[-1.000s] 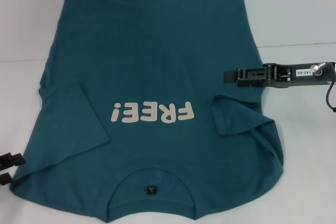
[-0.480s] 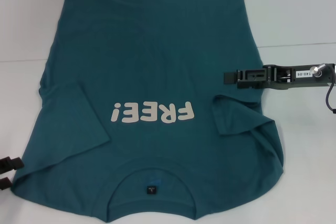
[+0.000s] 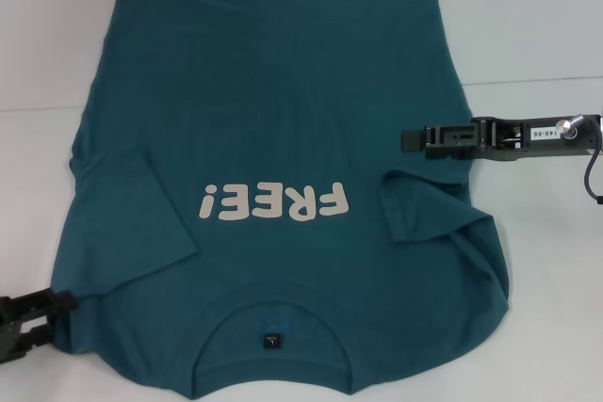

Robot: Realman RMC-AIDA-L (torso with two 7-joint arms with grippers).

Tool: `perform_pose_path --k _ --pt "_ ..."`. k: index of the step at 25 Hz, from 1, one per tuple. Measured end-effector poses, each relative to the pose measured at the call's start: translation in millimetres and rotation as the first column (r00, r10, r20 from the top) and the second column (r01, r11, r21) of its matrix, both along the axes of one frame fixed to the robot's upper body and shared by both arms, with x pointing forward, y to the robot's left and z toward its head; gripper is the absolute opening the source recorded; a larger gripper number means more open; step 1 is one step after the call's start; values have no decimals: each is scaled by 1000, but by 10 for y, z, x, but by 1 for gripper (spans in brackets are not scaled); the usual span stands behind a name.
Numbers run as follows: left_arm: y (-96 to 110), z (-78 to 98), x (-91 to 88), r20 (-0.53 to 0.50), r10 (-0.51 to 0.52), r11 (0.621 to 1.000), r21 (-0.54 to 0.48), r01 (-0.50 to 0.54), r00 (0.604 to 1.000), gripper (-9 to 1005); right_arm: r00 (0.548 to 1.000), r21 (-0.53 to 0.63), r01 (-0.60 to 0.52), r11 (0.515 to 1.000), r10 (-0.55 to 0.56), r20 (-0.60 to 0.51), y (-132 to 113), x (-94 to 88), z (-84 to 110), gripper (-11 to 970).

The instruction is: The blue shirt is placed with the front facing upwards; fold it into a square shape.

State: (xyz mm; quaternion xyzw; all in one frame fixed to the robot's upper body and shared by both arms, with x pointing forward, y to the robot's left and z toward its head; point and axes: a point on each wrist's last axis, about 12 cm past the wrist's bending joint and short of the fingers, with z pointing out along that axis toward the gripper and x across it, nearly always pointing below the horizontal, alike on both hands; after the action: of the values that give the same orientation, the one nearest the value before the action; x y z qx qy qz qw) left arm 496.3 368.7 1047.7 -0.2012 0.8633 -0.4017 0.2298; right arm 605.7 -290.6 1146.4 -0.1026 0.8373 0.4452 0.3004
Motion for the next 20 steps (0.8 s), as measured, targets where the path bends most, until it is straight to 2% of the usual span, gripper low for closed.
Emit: perform_pose_path --k 8,20 --pt "-90 62 48 31 -34 998 -53 35 999 720 1000 0 0 1000 0 0 -2 -1 -1 767" --pt "173 93 -28 57 90 996 -6 -90 994 719 1000 0 3 1000 -3 -2 -12 -3 -3 766"
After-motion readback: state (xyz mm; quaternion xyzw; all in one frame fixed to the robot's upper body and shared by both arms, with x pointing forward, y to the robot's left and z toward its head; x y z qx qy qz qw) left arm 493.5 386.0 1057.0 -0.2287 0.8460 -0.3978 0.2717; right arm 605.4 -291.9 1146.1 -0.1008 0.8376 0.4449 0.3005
